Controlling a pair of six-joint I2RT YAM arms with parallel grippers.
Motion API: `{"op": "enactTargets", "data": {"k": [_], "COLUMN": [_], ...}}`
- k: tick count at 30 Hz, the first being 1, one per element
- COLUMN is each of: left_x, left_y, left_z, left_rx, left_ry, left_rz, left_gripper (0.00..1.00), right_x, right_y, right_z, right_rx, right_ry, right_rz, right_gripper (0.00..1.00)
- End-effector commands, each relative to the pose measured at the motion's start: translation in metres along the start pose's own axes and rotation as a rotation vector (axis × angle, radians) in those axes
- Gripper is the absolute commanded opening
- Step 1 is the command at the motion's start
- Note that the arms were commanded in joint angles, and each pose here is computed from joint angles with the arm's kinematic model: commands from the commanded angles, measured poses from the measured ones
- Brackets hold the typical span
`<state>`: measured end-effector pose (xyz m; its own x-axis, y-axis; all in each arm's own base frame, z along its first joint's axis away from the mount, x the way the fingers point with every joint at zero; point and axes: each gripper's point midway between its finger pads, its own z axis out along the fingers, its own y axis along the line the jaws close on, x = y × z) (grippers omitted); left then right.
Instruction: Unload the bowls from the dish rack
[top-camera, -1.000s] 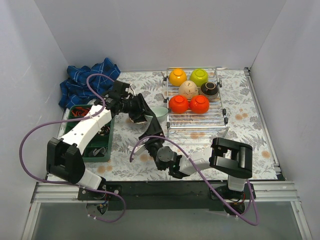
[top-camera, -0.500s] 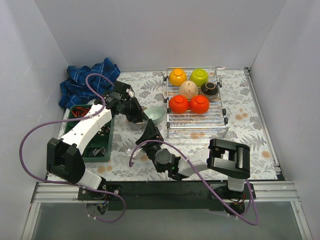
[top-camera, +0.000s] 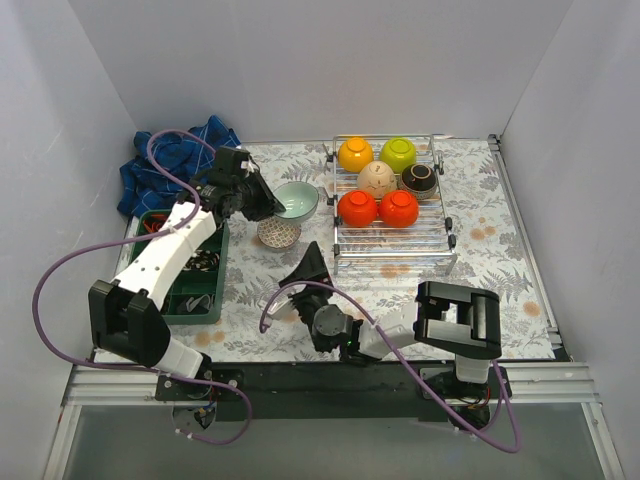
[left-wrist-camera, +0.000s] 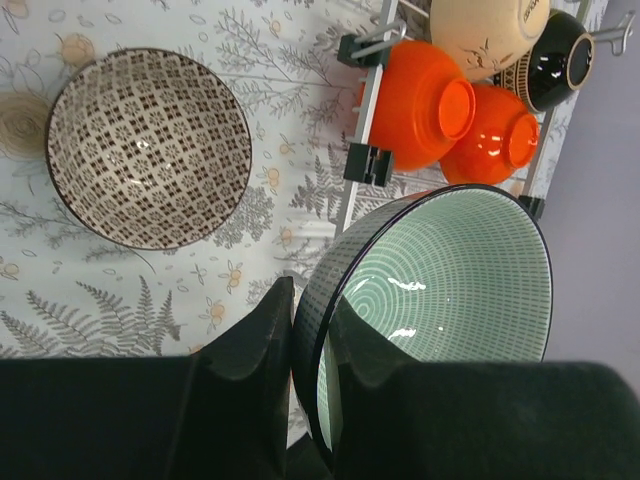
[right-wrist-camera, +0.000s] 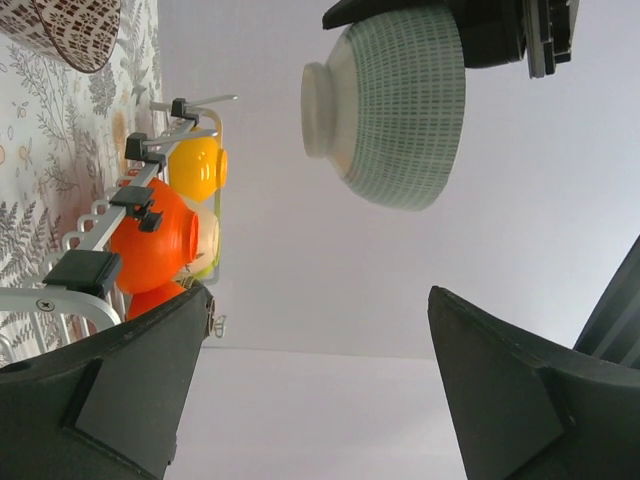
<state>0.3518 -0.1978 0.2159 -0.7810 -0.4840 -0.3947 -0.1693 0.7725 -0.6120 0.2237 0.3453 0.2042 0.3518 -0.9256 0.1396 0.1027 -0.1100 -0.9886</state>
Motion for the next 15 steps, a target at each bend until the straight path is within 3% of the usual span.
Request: {"op": "enactTargets", "data": {"k": [1,9,10,12,13,14,15], "left_x": [-0.042,-0.055,-0.058,-0.055,-0.058,-0.058,-0.058], "left_y": [-0.010,0.029,0.030,0.040,0.038,0.040,0.042], "left_z": [-0.023,-0.003,0.001,0.009,0.013,0.017,0.020], "left_rx": [0.020,-0.082,-0.079,-0.099,-0.086,-0.088,-0.092], "left_ry": [-0.222,-0.360,-0.374,-0.376,-0.392,-0.394,-0.398], "left_rz": [0.086,0.218,0.228,0.255,0.265,0.275,0.294], "left_gripper": [0.00,0.00,0.00,0.00,0.00,0.00,0.00], "right_x": [0.036,0.053,0.052,0.051,0.047,0.042,0.044], "right_y": [-0.049,-0.048,-0.043,-0.044,-0.030,-0.031,-0.036], "right_z": [-0.020,-0.028,-0.028,-0.027,-0.027,-0.025,-0.026], "right_rx": [0.184,0.110,0.073,0.045,-0.032,-0.037,-0.051], "right_ry": [0.102,0.183,0.187,0.181,0.178,0.177,0.176], "right_rz": [0.484,0.589,0.543,0.648,0.539,0.697,0.745], "right_gripper": [0.99,0.99,0.99,0.99,0.99,0.99,0.99]}}
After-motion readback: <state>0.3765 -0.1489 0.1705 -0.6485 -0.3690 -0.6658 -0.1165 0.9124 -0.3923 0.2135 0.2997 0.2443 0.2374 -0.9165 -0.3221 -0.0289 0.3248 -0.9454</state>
